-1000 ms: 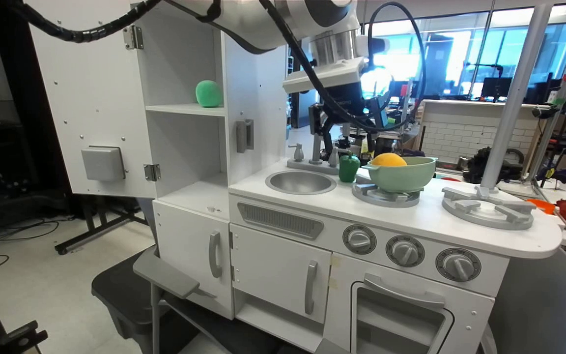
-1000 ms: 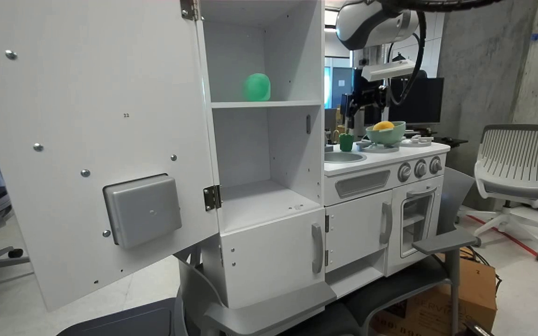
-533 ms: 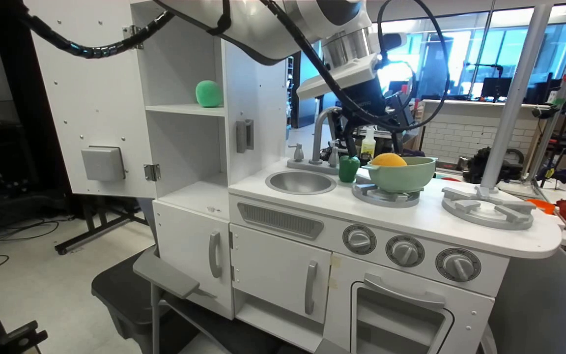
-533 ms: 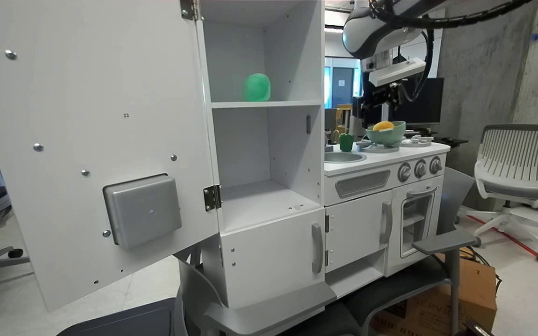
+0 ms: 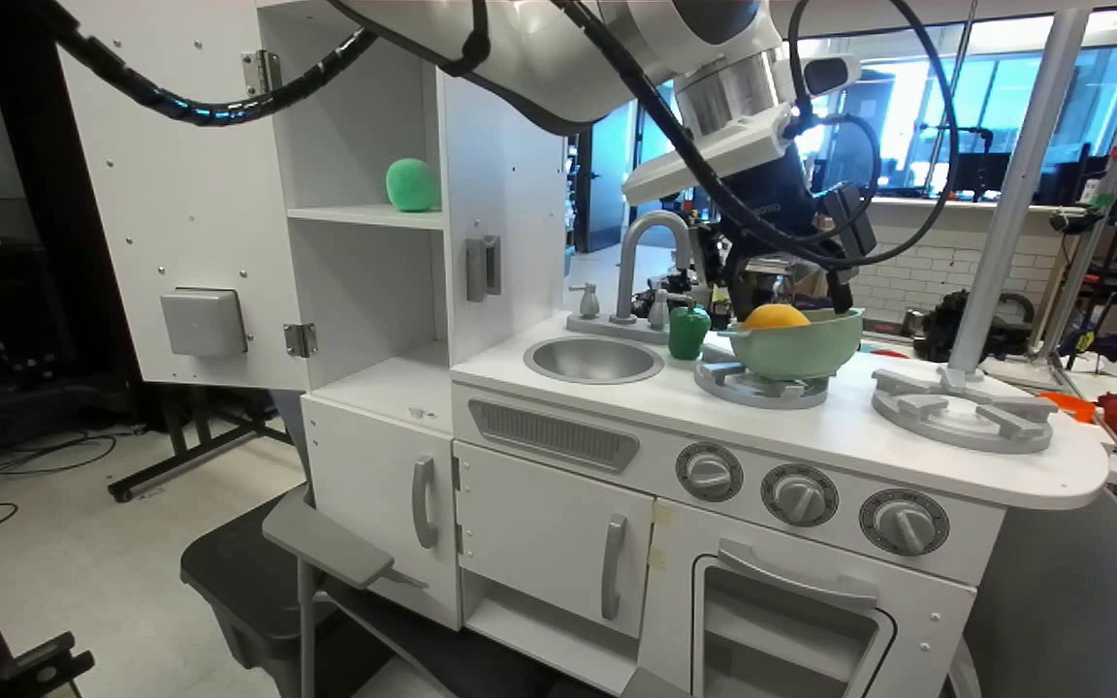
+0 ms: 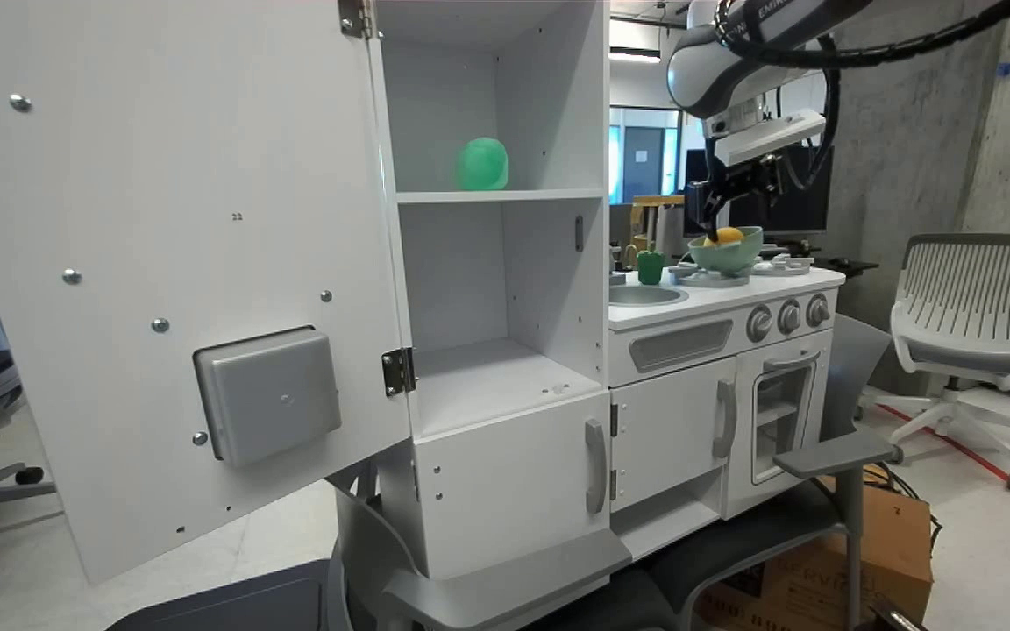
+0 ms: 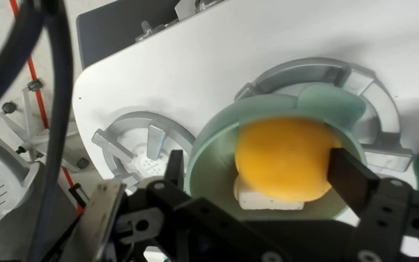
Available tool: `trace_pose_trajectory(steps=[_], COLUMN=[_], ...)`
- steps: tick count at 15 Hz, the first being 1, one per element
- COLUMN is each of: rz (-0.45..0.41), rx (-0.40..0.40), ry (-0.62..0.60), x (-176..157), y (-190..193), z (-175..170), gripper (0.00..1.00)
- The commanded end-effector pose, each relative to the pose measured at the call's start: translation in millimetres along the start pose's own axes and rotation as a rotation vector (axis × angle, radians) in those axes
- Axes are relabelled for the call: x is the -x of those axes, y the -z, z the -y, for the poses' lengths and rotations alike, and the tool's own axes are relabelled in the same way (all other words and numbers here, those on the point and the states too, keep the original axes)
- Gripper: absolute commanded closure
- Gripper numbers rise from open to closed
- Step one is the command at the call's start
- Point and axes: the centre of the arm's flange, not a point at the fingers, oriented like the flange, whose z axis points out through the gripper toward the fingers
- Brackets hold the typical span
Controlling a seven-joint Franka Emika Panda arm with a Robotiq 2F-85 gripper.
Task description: Put the green and orange sponges inside the top part of the fridge then close it
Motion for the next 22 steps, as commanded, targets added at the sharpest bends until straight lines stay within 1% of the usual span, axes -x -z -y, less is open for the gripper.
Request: trace_pose_trajectory(steps=[1, 4, 10, 17, 22], rz=[0.004, 0.009, 0.022, 0.061, 0.067], rx=[-0.01, -0.015, 0.006, 0.022, 0.034], ry=[-0.044, -0.059, -0.062, -0.035, -0.006], x=[-74, -74, -74, -70, -68], y=[-15, -17, -4, -8, 3], z=[-3, -5, 0, 12, 19], gripper=[0.0, 0.0, 0.0, 0.0, 0.0])
